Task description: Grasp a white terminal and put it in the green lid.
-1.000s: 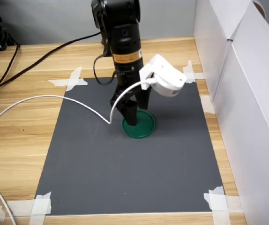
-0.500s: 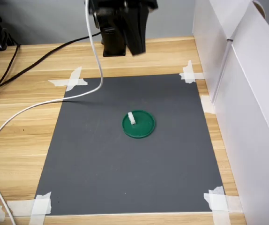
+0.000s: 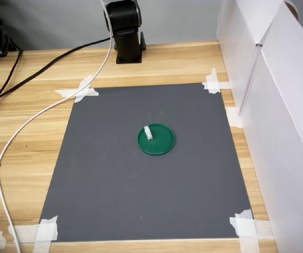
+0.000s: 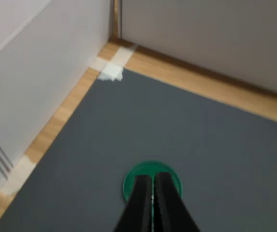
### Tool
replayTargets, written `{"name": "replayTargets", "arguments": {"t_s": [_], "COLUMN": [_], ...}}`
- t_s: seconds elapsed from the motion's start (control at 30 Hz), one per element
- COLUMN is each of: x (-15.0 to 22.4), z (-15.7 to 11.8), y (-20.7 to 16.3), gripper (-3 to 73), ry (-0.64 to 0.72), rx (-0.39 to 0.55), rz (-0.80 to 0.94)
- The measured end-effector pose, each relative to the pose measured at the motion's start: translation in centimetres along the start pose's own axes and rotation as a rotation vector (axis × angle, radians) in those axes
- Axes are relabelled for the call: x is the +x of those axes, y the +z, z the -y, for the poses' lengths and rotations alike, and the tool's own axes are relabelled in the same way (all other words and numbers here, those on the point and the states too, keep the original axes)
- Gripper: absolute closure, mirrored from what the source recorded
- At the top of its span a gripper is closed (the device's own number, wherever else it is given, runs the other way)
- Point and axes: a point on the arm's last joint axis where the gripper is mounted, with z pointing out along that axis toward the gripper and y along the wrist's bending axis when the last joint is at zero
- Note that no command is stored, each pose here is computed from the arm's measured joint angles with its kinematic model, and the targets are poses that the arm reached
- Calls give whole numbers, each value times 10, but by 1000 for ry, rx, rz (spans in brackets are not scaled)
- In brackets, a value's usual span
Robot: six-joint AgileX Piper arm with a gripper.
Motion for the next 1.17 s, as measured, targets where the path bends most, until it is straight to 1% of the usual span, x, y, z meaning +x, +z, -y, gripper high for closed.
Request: {"name": "replayTargets", "arguments": {"t_s": [0.2,0.37,0.53,0.67,0.8,1.07,1.17], "x": [45,83,117,128,132,145,151], "z": [-9,-15,-18,-18,-17,-14,-14], "y": [-16,-19,-15,-16,-18,-8,-4], "gripper": [710,710,710,710,710,710,710], "ry": [17,19,43,55,61,90,98], "rx": [3,6,60,122,178,244,251], "rz": [19,17,2,53,102,78,55]}}
